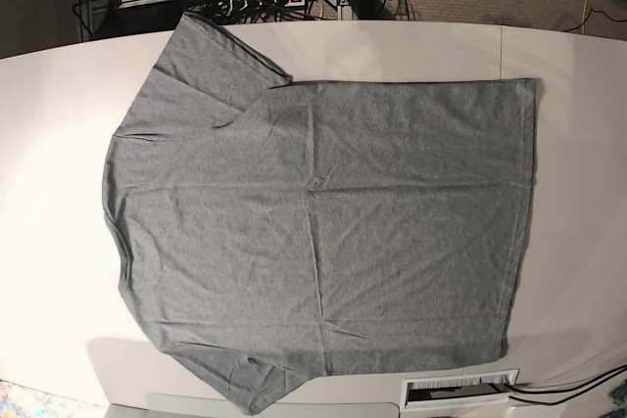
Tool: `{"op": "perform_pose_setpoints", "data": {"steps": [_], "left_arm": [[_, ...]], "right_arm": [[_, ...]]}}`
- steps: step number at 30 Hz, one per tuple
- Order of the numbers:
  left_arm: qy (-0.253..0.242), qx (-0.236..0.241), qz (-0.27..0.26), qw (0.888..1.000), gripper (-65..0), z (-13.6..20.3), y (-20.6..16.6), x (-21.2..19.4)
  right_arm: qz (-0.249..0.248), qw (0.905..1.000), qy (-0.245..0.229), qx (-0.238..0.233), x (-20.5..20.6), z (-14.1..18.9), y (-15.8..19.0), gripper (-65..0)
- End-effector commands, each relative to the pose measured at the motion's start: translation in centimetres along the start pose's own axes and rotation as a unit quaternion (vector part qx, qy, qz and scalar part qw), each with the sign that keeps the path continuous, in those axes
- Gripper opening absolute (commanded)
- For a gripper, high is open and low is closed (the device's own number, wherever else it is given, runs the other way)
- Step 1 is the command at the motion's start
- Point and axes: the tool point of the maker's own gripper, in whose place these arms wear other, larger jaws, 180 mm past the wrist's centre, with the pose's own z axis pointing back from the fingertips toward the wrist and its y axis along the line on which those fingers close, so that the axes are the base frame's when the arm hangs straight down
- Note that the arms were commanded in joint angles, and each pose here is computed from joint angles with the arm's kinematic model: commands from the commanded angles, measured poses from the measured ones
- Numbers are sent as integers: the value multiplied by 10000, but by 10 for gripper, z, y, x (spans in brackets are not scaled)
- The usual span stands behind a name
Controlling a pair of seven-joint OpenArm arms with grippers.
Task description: Fold the T-shirt properly
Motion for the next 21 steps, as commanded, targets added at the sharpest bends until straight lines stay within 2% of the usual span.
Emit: {"op": "perform_pose_setpoints", "data": {"steps": [1,5,10,15,17,21], "left_arm": [[4,60,44,10000,-650,9,3,-7],[-354,367,401,9979,-650,30,21,9],[-733,914,709,9906,-650,58,61,27],[-1107,1322,803,9817,-650,90,91,45],[-1178,1434,571,9810,-650,103,95,51],[-1161,1468,-301,9819,-650,121,97,63]], "right_arm": [[126,9999,-76,-58,1,8,-11,-650],[645,9973,-359,-42,19,26,-11,-650],[1398,9882,-634,-29,40,47,-5,-650],[1775,9800,-892,-81,64,63,-3,-650],[1903,9776,-881,-151,70,65,-5,-650],[2124,9716,-1019,-241,84,72,-8,-650]]}}
